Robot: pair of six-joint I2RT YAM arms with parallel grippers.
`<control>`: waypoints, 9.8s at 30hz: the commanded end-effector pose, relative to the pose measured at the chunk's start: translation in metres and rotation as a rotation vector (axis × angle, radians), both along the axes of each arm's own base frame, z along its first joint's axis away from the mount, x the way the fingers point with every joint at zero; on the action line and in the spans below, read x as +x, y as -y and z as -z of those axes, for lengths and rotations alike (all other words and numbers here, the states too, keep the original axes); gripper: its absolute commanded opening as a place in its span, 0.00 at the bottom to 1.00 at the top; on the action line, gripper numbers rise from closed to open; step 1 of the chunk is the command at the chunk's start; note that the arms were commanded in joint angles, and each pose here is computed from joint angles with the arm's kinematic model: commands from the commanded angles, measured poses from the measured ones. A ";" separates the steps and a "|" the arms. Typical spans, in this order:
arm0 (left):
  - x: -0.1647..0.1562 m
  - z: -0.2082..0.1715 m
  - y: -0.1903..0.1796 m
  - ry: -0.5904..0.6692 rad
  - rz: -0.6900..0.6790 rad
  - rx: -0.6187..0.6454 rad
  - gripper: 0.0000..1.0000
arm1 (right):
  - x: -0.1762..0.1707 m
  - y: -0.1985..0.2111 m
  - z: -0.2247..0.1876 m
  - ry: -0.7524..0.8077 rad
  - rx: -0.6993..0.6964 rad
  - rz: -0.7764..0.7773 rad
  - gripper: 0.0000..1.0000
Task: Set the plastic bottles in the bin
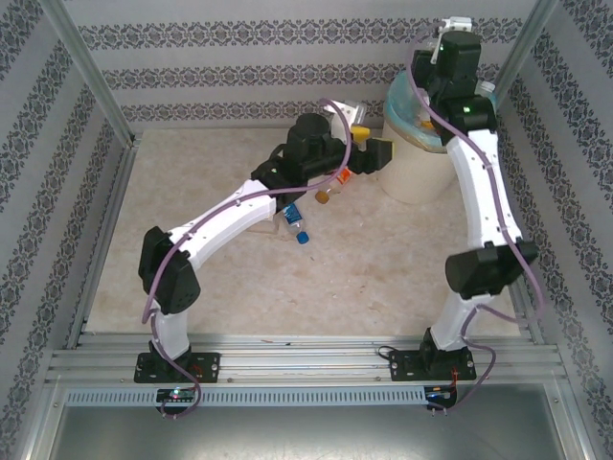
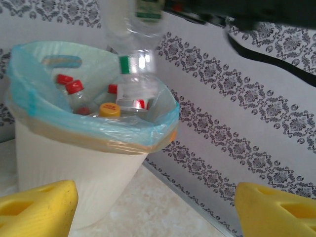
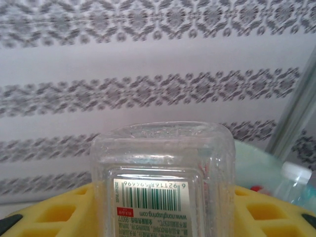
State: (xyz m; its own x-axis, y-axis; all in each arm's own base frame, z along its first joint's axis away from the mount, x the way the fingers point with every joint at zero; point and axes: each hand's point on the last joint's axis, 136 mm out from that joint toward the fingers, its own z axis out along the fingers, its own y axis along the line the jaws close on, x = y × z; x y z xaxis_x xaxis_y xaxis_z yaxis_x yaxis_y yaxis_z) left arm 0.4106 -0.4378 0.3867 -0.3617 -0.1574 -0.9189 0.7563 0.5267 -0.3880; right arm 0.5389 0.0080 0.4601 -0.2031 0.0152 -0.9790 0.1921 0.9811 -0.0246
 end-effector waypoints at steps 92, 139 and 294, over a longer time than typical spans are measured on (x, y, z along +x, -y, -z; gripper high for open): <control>-0.195 0.231 -0.383 -0.548 -0.889 0.295 0.88 | -0.148 -0.427 0.417 -0.847 -0.429 -1.166 0.88; -0.048 -0.007 -0.131 -0.098 -0.275 0.157 0.80 | -0.071 -0.131 0.016 -0.157 0.006 -0.500 0.47; -0.111 0.089 -0.261 0.326 -0.543 0.654 1.00 | -0.257 -0.198 0.185 -0.595 0.567 -0.697 0.00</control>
State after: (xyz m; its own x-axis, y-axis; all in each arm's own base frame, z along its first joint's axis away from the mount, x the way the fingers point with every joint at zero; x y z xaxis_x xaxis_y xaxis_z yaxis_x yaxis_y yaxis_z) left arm 0.2909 -0.1685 0.2694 -0.2167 0.4026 -0.8893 0.3710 0.8766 0.3065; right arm 0.2962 0.2198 0.2217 -0.8140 0.0742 -0.5761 -0.2942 0.8024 0.5192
